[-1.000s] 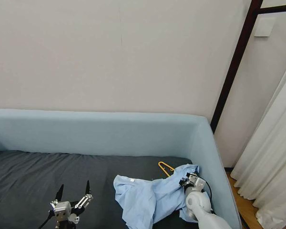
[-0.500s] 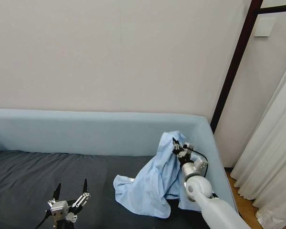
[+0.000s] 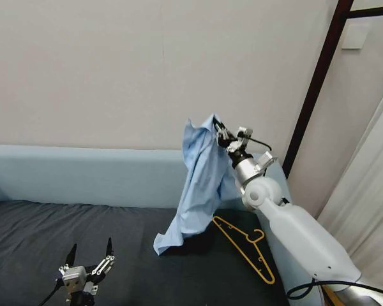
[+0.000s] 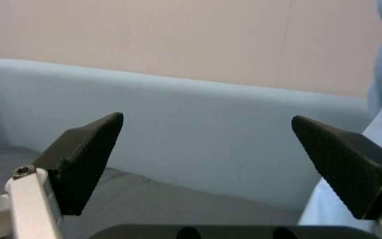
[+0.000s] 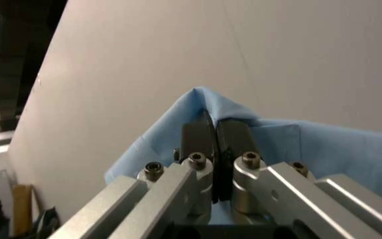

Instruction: Pick up the clothes from the sofa and hang them on the clothes hanger.

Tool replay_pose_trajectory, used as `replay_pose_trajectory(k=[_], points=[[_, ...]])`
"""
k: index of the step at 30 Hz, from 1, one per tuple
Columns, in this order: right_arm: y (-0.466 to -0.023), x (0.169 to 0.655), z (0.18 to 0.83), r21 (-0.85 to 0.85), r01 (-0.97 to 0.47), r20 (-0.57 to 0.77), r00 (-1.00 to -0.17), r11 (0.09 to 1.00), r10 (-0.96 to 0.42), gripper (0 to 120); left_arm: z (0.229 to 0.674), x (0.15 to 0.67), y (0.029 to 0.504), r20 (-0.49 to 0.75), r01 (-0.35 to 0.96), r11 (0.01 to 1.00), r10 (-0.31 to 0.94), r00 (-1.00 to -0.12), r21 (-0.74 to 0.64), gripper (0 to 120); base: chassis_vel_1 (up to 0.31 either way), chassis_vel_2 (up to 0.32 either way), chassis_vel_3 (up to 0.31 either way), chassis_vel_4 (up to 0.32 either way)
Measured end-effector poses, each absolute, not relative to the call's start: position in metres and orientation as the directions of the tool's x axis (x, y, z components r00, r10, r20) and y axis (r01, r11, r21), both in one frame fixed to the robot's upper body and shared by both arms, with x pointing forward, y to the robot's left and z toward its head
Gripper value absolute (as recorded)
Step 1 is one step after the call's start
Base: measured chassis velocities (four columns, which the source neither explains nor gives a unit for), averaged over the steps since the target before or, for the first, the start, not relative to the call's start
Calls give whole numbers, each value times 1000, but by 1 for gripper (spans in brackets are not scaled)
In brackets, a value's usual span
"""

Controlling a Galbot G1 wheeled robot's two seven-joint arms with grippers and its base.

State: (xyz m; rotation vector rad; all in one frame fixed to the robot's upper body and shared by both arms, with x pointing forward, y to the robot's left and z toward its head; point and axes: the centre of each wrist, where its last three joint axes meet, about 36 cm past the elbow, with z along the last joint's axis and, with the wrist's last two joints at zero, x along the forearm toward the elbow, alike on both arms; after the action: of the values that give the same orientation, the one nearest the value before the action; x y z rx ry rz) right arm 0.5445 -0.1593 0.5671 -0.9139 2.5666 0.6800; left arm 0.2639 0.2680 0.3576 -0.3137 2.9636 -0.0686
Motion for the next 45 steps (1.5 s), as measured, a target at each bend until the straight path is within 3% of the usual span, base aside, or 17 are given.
replay_pose_trajectory(k=[2,5,6,10,15,19,27,30,38,45], points=[[-153,508,540,343,-643,-384,-761,684,-523,0,356,266,263,-152,-199,977,-208,-966,-72,100,0,0,0,0],[-148,451,461,368,-546,-182,-836,753,-518,0,353,271,254,-152,-188,979,-198,-968,-83,100,0,0,0,0],[-148,451,461,368,-546,-182,-836,753,-518,0,353,271,254,-152,-188,979,-198,-968,-83,100,0,0,0,0],[-162,403,332,239,-400,169,-880,885,-443,0,350,274,250,-146,-178,980,-189,-971,-86,100,0,0,0,0],[-178,389,259,120,-340,353,-863,933,-361,0,346,273,248,-139,-172,981,-183,-973,-85,100,0,0,0,0],[-187,389,235,56,-310,389,-869,949,-306,0,345,273,247,-138,-169,982,-179,-974,-85,100,0,0,0,0],[-191,383,248,-85,-169,368,-921,982,-127,26,344,274,244,-138,-158,984,-169,-976,-85,100,0,0,0,0],[-187,376,270,-104,-75,315,-948,992,-38,41,344,272,246,-135,-156,985,-165,-977,-76,100,0,0,0,0],[-174,340,276,-108,-104,347,-936,989,-61,68,344,270,241,-131,-147,986,-155,-979,-74,100,0,0,0,0],[-163,333,294,-194,-16,430,-900,981,70,94,345,276,244,-123,-154,985,-163,-979,-79,100,0,0,0,0]])
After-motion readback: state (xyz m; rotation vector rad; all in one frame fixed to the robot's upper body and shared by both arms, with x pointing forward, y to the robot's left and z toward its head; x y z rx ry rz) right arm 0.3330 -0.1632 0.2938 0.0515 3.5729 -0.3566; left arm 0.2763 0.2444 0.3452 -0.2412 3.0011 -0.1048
